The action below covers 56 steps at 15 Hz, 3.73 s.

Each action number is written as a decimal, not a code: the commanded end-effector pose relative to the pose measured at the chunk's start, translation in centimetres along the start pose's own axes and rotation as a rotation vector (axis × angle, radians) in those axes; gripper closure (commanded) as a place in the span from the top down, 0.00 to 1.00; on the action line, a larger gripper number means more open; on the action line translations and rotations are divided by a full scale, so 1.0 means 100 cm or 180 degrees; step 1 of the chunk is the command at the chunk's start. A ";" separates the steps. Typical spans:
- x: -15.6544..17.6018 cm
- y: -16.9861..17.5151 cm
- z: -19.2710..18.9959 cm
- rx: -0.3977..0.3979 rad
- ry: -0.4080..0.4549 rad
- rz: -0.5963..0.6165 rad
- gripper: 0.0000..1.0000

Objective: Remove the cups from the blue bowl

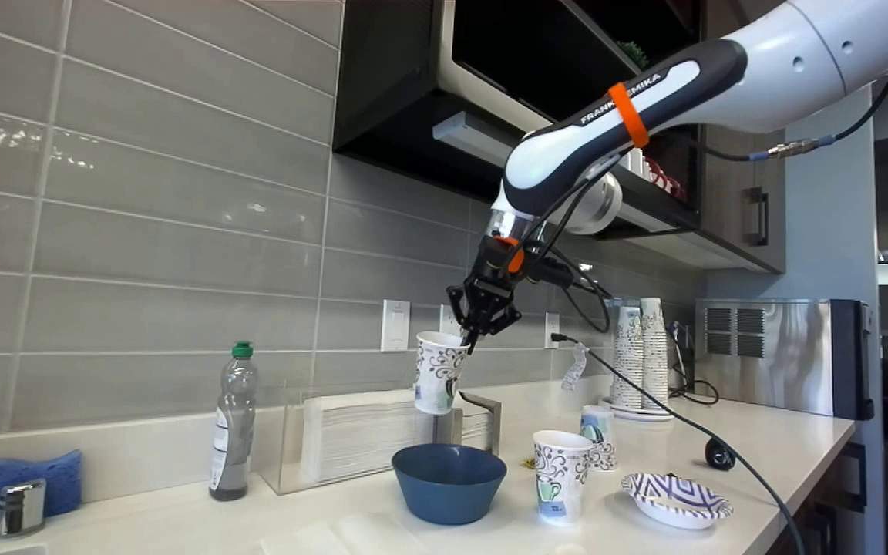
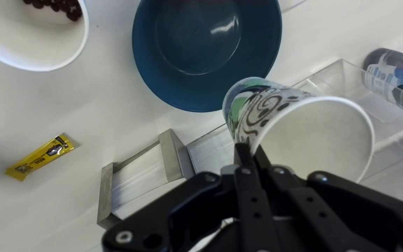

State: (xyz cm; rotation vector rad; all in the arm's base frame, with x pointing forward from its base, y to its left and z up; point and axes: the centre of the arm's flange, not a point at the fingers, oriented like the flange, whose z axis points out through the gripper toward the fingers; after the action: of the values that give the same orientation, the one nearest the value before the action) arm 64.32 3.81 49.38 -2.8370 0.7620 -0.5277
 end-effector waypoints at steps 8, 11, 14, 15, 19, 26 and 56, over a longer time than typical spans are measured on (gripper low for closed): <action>-0.011 0.094 -0.077 -0.0271 0.0101 0.0680 0.01; -0.015 0.111 -0.079 -0.0334 0.0000 0.0792 0.01; -0.023 0.126 -0.075 -0.0405 -0.0115 0.0880 0.01; -0.026 0.130 -0.073 -0.0419 -0.0149 0.0908 0.01; -0.035 0.143 -0.063 -0.0470 -0.0281 0.0959 0.01; -0.045 0.152 -0.045 -0.0481 -0.0410 0.0983 0.01; -0.059 0.158 -0.049 -0.0405 -0.0475 0.1016 0.76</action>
State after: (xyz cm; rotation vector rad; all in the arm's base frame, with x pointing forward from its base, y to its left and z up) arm 52.04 -7.11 47.87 -2.7672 1.2391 -0.2202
